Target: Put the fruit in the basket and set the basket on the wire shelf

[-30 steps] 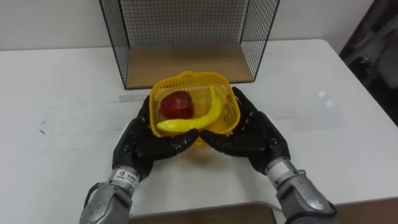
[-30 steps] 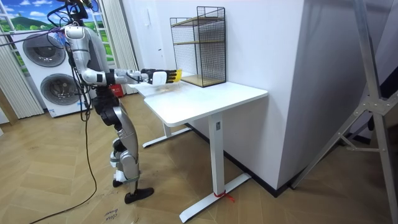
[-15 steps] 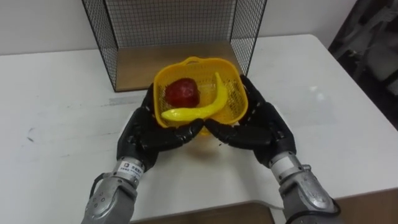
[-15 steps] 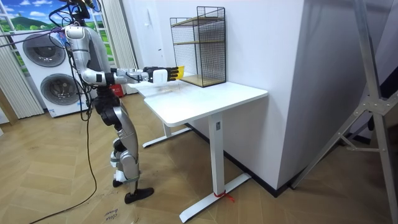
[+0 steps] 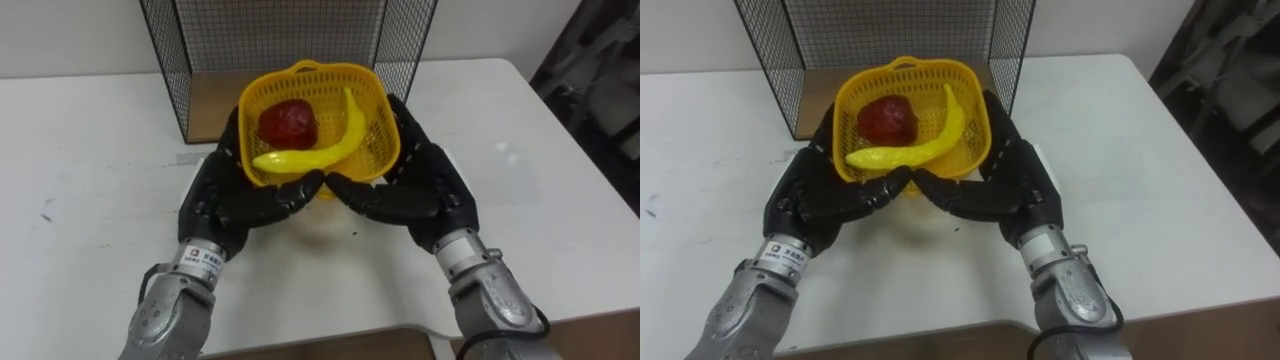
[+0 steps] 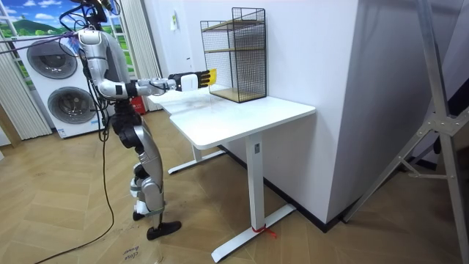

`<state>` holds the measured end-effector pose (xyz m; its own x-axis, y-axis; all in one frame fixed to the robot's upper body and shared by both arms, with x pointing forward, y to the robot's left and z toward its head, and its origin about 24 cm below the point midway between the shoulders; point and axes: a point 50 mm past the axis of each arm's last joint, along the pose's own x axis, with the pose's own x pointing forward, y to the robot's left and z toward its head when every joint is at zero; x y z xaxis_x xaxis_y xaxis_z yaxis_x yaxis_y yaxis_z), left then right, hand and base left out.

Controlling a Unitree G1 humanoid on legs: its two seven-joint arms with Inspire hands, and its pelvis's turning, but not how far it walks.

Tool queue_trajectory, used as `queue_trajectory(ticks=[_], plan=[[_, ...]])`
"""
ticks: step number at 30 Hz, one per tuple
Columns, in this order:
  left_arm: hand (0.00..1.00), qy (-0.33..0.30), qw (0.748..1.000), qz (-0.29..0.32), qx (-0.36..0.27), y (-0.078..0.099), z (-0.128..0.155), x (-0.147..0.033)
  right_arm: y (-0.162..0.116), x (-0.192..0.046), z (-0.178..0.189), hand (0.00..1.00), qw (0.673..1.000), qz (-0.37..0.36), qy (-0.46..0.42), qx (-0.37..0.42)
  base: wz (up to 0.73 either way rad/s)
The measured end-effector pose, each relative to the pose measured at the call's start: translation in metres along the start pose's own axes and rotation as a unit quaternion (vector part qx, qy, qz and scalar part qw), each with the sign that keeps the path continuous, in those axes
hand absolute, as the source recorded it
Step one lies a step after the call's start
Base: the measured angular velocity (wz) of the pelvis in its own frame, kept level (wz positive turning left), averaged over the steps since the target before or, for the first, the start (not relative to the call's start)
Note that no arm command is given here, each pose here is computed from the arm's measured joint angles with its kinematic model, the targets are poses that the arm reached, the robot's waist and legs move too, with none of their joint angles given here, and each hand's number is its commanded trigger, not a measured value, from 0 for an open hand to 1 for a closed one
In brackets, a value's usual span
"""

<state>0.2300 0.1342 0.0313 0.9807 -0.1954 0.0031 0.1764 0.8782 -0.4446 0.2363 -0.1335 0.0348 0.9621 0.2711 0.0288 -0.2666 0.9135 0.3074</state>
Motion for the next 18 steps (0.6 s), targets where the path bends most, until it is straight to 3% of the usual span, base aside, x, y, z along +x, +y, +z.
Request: queue_trajectory(ticks=[18], plan=[[0.00,0.005,1.000,0.012,0.009,0.009,0.000,-0.002,-0.003,-0.003,-0.013,0.00,1.000,0.004,0.029,0.005,0.02]])
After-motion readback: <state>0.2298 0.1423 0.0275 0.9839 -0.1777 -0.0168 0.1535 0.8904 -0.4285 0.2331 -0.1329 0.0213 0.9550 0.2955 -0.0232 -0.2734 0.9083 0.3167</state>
